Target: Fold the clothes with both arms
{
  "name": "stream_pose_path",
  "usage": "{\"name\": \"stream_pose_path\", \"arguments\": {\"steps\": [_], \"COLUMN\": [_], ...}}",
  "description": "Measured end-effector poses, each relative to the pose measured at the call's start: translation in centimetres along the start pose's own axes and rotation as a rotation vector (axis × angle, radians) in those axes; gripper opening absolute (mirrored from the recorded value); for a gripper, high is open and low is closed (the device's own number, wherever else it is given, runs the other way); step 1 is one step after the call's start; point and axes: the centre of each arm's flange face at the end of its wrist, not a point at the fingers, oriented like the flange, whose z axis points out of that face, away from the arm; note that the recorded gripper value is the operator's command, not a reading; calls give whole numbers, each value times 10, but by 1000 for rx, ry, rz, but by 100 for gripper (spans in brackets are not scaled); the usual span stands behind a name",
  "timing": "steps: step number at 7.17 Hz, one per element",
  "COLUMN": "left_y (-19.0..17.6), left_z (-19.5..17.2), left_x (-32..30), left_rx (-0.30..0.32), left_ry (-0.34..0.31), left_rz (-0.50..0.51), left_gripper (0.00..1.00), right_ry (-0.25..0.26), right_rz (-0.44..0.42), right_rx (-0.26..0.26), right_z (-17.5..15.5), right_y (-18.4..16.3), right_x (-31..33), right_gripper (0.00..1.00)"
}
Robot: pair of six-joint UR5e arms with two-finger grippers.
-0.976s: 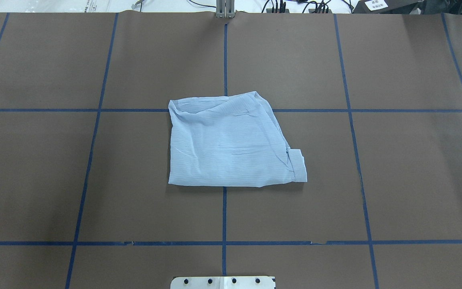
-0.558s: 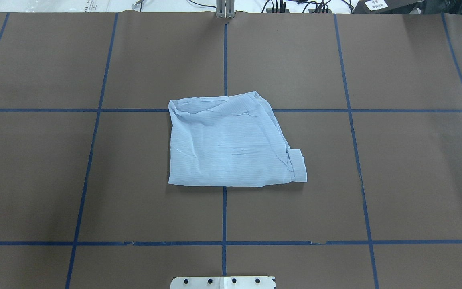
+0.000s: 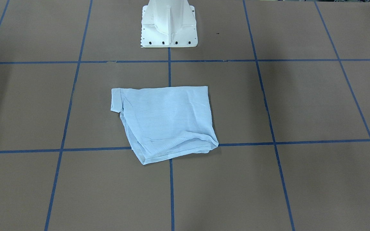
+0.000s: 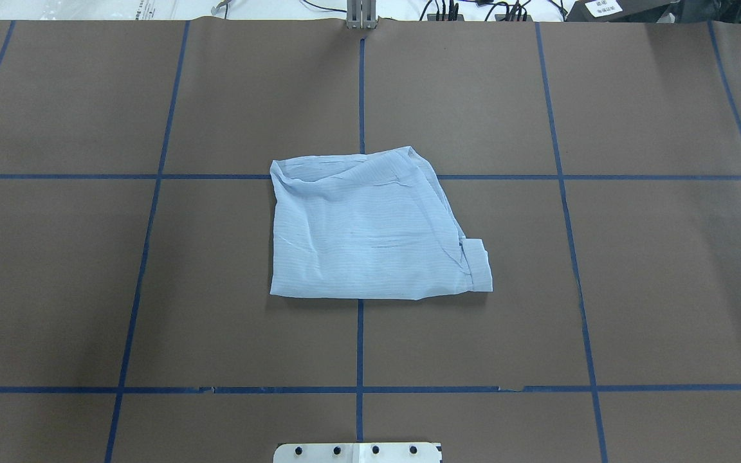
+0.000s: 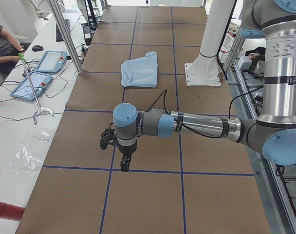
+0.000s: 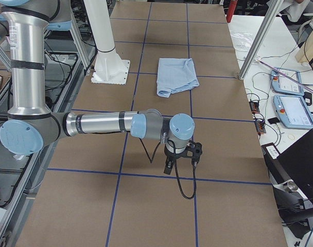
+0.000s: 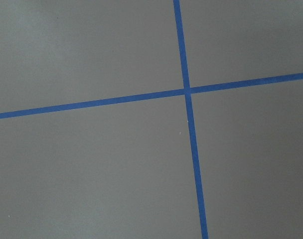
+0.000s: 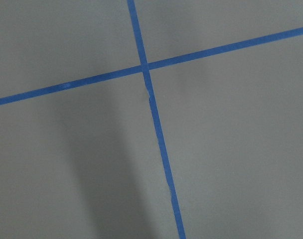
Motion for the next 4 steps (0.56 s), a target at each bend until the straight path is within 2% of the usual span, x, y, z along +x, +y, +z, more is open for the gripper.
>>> {"name": "stream_pose_path", "arguments": {"steps": [4], "left_y": [-1], "left_z": [-1], "left_x": [1], "left_rx": [2], "left_ry": [0], "left_rz": [4], "left_gripper": [100], "right_ry": [-3], "right_rz": [-11], "right_rx": [11], "right_z": [0], "right_y": [-1], "right_x": [-1], "right_gripper": [100]}}
